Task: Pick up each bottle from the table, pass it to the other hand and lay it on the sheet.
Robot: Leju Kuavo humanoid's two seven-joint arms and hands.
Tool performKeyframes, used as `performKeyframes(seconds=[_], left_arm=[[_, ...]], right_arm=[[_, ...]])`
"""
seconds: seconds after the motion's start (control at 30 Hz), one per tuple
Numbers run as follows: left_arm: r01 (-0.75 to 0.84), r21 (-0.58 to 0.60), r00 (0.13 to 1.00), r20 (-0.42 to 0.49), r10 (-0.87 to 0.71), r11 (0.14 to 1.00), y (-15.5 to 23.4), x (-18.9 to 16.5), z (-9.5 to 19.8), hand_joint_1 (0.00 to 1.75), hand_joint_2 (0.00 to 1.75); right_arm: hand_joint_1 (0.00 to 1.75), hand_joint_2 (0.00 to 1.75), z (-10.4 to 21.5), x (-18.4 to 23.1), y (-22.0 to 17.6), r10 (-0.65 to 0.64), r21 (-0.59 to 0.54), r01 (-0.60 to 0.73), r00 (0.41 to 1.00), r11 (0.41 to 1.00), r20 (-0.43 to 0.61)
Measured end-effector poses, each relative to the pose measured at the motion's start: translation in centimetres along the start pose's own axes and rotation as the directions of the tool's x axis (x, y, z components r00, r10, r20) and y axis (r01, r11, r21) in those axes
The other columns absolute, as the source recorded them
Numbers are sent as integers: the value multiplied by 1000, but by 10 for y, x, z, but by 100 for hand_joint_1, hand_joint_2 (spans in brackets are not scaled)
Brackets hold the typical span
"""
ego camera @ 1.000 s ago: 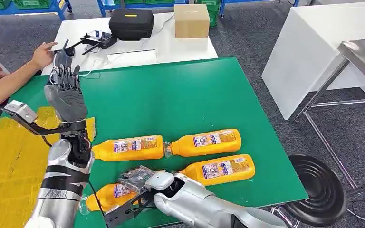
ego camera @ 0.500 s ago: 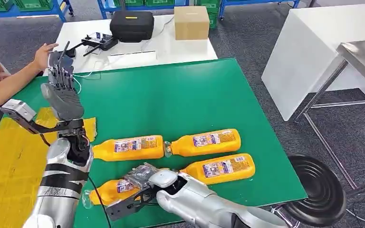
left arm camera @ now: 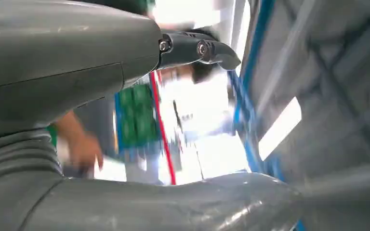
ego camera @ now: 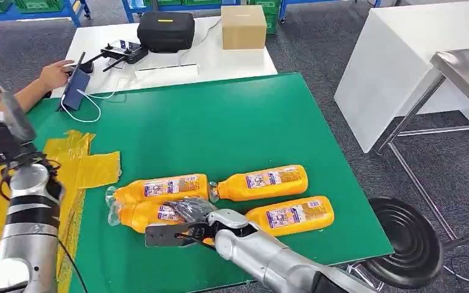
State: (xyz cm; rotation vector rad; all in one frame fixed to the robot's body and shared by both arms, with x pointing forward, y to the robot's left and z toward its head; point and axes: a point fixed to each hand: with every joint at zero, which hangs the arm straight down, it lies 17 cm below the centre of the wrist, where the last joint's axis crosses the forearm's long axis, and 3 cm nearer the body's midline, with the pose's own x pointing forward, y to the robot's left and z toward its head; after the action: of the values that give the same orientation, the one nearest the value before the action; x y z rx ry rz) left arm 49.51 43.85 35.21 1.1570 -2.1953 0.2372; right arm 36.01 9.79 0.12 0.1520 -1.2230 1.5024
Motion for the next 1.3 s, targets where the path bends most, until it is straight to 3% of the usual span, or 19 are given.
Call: performKeyframes(seconds=[0.1, 0.2, 0.33, 0.4, 0.5, 0.53, 0.63, 0.73, 0.87, 1.03, 1.3], left_arm=[[32, 79, 999, -18, -31, 996, 35, -21, -8, 0, 0], [6, 88, 997, -83, 2, 996, 46, -42, -8, 0, 0], [-218, -8, 929, -308, 205, 976, 15, -78, 11, 0, 0], [-399, -52, 827, -451, 335, 915, -14, -90, 34, 0, 0], [-558, -70, 707, -561, 430, 827, -40, -91, 65, 0, 0], [-615, -69, 657, -596, 462, 785, -48, -90, 75, 0, 175], [-820, -50, 435, -703, 563, 571, -72, -70, 118, 0, 175], [-890, -39, 327, -748, 578, 454, -73, -55, 153, 0, 175], [-916, -37, 280, -772, 570, 400, -72, -44, 174, 0, 175], [-949, -85, 251, -783, 568, 302, -74, -2, 200, 0, 175], [-961, -124, 249, -780, 575, 248, -75, 29, 210, 0, 175]], right_arm=[[175, 175, 2, 7, -4, -49, -10, 49, 998, 999, 28], [175, 175, 4, 18, -11, -113, -66, 119, 990, 991, 81], [175, 175, 13, 34, -27, -202, -191, 233, 965, 954, 169], [175, 175, 23, 42, -40, -221, -270, 279, 949, 922, 224], [175, 175, 39, 55, -61, -231, -338, 324, 929, 883, 289], [175, 175, 44, 58, -68, -229, -356, 336, 923, 872, 310], [175, 175, 67, 72, -97, -210, -422, 379, 895, 824, 395], [175, 175, 89, 82, -119, -182, -470, 411, 870, 782, 458], [175, 175, 106, 87, -133, -155, -503, 421, 859, 755, 488], [175, 175, 117, 88, -138, -135, -523, 420, 857, 741, 498], [175, 175, 120, 88, -137, -139, -521, 421, 858, 742, 495]])
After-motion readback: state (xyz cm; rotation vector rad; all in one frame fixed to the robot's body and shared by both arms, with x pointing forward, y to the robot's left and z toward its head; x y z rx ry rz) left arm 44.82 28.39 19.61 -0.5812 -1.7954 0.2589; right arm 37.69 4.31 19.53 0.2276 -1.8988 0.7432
